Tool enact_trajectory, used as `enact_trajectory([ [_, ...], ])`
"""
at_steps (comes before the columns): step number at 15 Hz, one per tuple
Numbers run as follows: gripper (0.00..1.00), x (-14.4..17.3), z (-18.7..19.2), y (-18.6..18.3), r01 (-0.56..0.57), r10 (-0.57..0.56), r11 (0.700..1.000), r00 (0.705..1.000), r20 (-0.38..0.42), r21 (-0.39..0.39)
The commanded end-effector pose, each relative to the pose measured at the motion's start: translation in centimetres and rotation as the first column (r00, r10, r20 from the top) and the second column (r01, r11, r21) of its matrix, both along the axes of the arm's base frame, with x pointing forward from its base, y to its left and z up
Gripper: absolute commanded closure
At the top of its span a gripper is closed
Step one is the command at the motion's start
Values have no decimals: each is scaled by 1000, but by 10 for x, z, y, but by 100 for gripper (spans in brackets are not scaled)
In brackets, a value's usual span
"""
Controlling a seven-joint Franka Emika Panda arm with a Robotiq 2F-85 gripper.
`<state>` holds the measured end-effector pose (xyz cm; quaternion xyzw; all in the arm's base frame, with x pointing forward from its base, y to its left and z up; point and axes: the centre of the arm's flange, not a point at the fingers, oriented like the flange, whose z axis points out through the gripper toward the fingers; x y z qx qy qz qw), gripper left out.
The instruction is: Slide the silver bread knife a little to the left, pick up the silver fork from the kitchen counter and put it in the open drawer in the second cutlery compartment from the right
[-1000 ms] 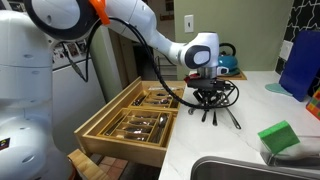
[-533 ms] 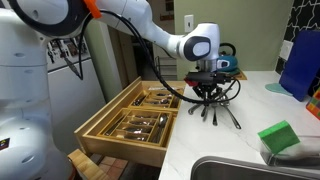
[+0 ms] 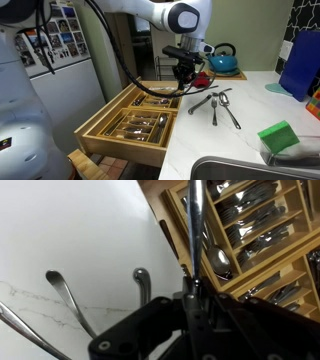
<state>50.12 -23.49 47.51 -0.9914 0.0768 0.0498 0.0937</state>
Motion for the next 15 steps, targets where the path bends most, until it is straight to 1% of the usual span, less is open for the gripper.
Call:
enact_trajectory([
  [1, 97, -19, 6, 63, 176, -172, 983, 981, 86, -41],
  [2, 97, -19, 3, 81, 225, -218, 972, 971, 100, -65],
  [4, 97, -21, -4, 115, 308, -288, 947, 940, 180, -95],
  [6, 97, -25, -12, 145, 384, -344, 916, 902, 259, -119],
  [8, 96, -32, -18, 167, 456, -392, 873, 866, 310, -170],
  [10, 97, -41, -22, 178, 514, -433, 829, 840, 327, -222],
  [11, 97, -47, -23, 180, 503, -428, 827, 853, 299, -250],
  [12, 89, -22, -23, 172, 473, -403, 856, 863, 304, -208],
  [13, 89, -28, -24, 176, 483, -410, 846, 860, 304, -224],
  [15, 89, -33, -24, 177, 491, -416, 840, 856, 308, -230],
])
